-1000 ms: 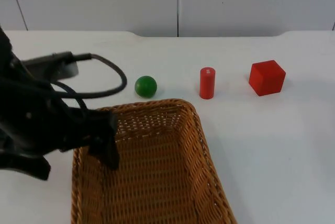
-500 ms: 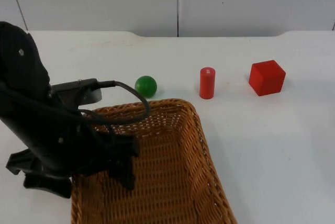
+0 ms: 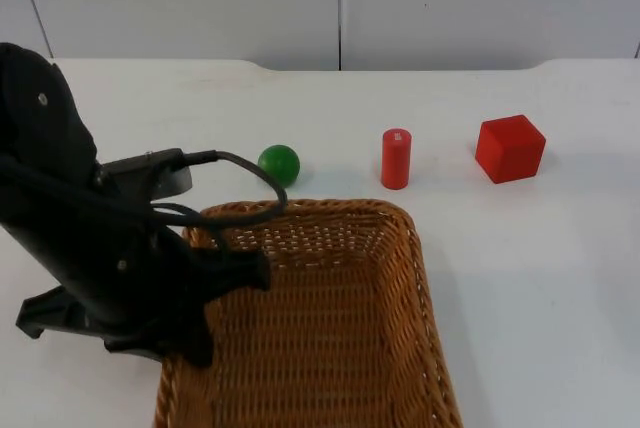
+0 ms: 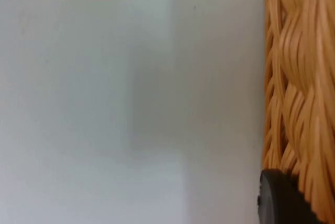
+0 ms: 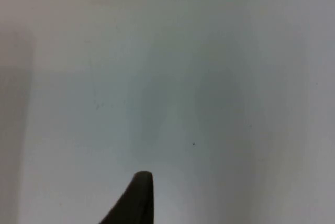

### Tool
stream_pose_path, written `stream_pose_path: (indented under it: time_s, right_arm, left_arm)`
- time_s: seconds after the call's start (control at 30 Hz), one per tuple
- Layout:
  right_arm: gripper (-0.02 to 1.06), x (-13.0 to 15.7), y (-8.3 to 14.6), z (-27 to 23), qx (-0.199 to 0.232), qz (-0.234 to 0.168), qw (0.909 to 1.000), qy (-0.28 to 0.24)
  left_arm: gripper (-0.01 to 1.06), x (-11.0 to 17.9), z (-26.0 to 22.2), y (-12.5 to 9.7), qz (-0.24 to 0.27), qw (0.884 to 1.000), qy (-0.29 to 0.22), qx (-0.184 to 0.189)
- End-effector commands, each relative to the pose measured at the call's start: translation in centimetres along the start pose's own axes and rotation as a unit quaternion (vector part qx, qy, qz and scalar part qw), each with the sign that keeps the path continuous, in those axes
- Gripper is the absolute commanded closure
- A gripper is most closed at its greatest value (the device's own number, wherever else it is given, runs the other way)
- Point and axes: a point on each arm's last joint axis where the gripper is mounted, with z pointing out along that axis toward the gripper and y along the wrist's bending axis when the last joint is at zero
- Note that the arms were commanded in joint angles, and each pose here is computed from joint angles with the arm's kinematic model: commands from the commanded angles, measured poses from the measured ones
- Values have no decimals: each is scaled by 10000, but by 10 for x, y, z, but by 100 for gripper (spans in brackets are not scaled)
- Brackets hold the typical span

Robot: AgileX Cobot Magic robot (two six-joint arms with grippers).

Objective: Pick up the basket with the left hand and place the object to the left of the red cylinder into the basket with the right hand.

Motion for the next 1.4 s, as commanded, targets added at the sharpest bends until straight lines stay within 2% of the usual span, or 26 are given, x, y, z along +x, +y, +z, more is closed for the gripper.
stream_pose_path:
  time_s: [0.0, 0.2, 0.43, 0.67, 0.8, 1.07, 1.23, 1.37]
  right_arm:
    - [-1, -1, -1, -1, 3, 29, 10000, -26]
    - [-1, -1, -1, -1, 13, 19, 10000, -26]
    - [-1, -1, -1, -1, 7, 25, 10000, -26]
    - [-1, -1, -1, -1, 7, 25, 10000, -26]
    - [-1, -1, -1, -1, 7, 25, 10000, -35]
    - [-1, -1, 0, -1, -26, 58, 10000, -33]
    - [-1, -4, 7, -2, -397, 53, 9992, -2]
    - [-1, -26, 27, -4, -885, -182, 9959, -42]
  left_arm:
    - [105, 4, -1, -1, 124, 9998, 152, -14]
    - [105, 2, -19, 6, 331, 9991, 252, 63]
    - [105, -5, -69, 52, 448, 9974, 452, 339]
    - [105, -2, -108, 90, 242, 9982, 236, 488]
    - [105, 0, -118, 103, 5, 9985, 99, 543]
    - [105, 1, -119, 106, 43, 9980, 46, 637]
    - [105, 1, -119, 106, 52, 9979, 46, 637]
    - [105, 1, -119, 106, 52, 9979, 46, 637]
